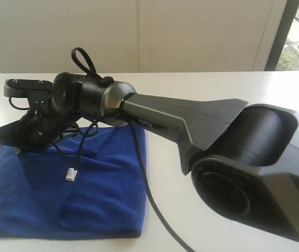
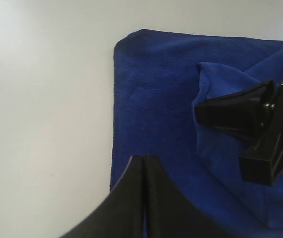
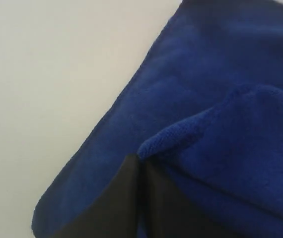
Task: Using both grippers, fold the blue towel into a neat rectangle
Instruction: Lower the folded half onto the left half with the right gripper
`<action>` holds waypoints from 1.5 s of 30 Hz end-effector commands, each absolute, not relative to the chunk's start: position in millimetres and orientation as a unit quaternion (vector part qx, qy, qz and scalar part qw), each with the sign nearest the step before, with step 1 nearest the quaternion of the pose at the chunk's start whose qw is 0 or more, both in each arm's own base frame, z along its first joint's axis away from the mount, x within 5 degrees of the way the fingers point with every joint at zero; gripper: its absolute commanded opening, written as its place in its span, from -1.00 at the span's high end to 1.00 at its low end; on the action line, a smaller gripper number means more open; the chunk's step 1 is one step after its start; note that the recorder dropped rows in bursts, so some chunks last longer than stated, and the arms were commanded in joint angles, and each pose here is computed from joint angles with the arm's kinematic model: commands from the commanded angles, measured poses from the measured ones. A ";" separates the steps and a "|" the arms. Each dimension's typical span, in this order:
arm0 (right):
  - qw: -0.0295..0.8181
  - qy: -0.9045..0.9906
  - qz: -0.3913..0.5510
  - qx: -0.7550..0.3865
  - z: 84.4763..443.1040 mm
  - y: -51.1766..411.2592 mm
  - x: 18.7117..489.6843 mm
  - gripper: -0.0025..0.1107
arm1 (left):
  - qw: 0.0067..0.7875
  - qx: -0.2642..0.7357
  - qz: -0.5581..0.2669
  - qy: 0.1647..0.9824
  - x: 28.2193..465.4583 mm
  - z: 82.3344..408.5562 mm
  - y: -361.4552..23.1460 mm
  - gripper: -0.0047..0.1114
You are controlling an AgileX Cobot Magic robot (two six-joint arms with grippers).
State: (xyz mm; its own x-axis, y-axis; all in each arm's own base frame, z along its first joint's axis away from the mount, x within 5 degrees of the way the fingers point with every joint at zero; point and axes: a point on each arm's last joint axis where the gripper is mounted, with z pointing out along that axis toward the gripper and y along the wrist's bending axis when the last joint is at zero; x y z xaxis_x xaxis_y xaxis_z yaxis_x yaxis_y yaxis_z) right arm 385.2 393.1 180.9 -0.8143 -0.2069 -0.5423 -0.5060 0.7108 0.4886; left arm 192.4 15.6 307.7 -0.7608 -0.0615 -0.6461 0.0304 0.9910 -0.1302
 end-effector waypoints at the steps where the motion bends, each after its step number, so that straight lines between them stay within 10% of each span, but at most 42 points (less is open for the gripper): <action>1: 0.238 0.886 0.352 -0.188 192.2 400.2 385.8 0.96 | 0.345 -0.008 -0.071 0.936 189.9 308.5 14.5 0.92; 26: 0.255 0.855 0.399 -0.210 237.6 423.8 375.0 0.96 | 0.345 -0.008 -0.071 0.936 189.9 308.5 14.5 0.92; 35: 0.214 0.878 0.377 -0.202 177.1 430.5 381.3 0.92 | 0.345 -0.008 -0.071 0.936 189.9 308.5 14.5 0.92; 45: 0.204 0.880 0.374 -0.211 175.1 430.2 379.5 -0.46 | 0.345 -0.008 -0.071 0.936 189.9 308.5 14.5 0.92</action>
State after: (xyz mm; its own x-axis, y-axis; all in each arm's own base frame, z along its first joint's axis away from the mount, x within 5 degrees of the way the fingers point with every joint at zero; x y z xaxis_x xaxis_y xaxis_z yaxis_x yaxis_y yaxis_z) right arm 381.2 431.1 164.0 -0.8362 -0.2087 -0.5071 -0.5082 0.6425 0.5736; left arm 192.3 15.7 307.7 -0.7610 -0.0602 -0.6459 0.0306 0.9913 -0.1283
